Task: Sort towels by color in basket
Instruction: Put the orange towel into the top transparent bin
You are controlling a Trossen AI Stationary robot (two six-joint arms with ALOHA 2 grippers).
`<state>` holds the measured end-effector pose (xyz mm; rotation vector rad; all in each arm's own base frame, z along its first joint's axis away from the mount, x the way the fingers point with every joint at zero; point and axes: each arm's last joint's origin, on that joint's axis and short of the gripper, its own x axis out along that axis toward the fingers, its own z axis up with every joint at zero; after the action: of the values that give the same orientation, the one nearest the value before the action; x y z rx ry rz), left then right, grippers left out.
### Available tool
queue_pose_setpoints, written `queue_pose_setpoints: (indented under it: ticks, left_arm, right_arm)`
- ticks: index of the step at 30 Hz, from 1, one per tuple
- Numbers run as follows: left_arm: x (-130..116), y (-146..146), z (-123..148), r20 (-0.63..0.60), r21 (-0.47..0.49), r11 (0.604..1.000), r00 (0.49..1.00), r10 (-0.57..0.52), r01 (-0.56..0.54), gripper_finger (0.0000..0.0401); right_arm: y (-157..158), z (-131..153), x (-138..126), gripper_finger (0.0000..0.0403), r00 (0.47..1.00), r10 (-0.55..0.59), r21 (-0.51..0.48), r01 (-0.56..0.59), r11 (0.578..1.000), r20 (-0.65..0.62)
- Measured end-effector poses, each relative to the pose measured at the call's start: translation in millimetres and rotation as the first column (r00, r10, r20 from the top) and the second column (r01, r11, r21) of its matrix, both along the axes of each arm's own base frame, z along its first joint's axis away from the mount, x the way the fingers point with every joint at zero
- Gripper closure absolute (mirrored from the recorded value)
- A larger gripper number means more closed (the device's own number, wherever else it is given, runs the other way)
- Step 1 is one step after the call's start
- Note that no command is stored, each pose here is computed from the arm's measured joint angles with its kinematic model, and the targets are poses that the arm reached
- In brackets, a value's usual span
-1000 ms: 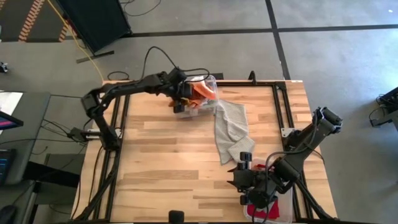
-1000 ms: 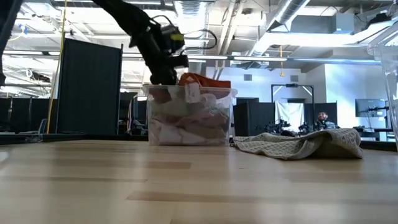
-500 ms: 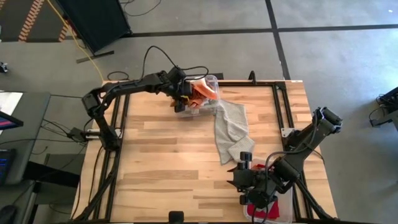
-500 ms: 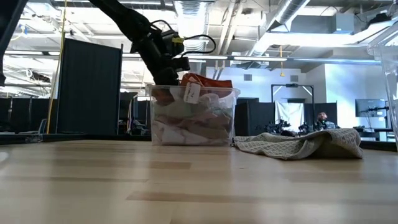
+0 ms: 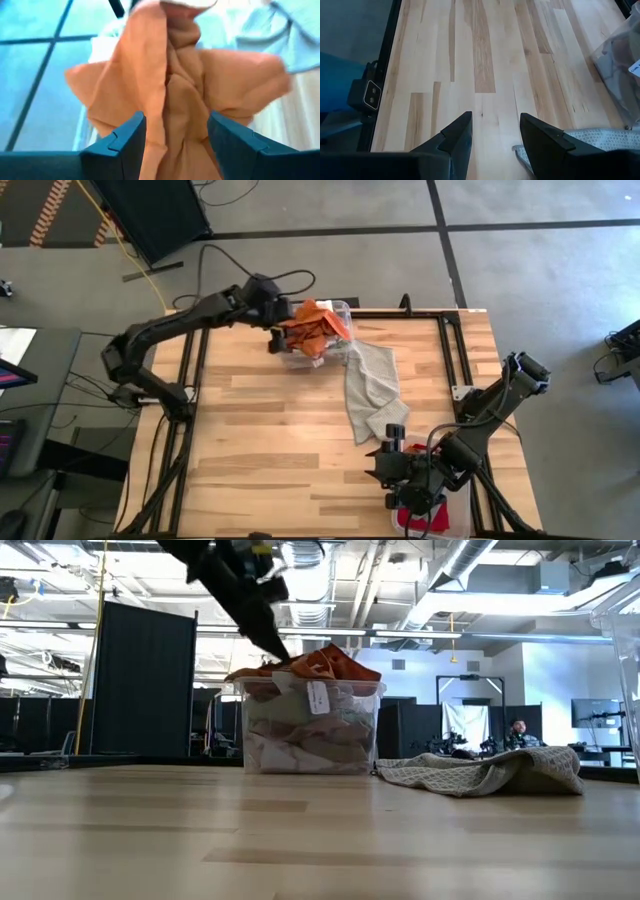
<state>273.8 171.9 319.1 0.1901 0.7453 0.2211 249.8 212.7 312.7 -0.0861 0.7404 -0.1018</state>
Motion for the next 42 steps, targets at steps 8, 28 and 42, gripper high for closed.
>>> queue_pose_setpoints:
  ticks: [8,28,42]
  left_arm:
    - [-21.3,-25.3,33.5,0.082,0.032,0.999,0.996,-0.024,0.021,0.0197]
    - [-6.3,-149.1,-1.3,-0.102,-0.161,0.917,0.918,-0.384,0.366,0.0197]
    - [-7.3,-236.6,-41.3,-0.052,-0.184,0.81,0.817,-0.574,0.557,0.0197]
  right_arm:
    - [-5.0,-1.1,2.1,0.0207,0.999,-0.031,0.001,0.031,1.0,-0.012]
    - [-109.1,-16.3,22.7,0.0117,0.866,-0.322,-0.195,0.265,0.944,-0.383]
    - [-182.7,-24.9,47.5,0.0042,0.823,-0.298,-0.034,0.323,0.946,-0.483]
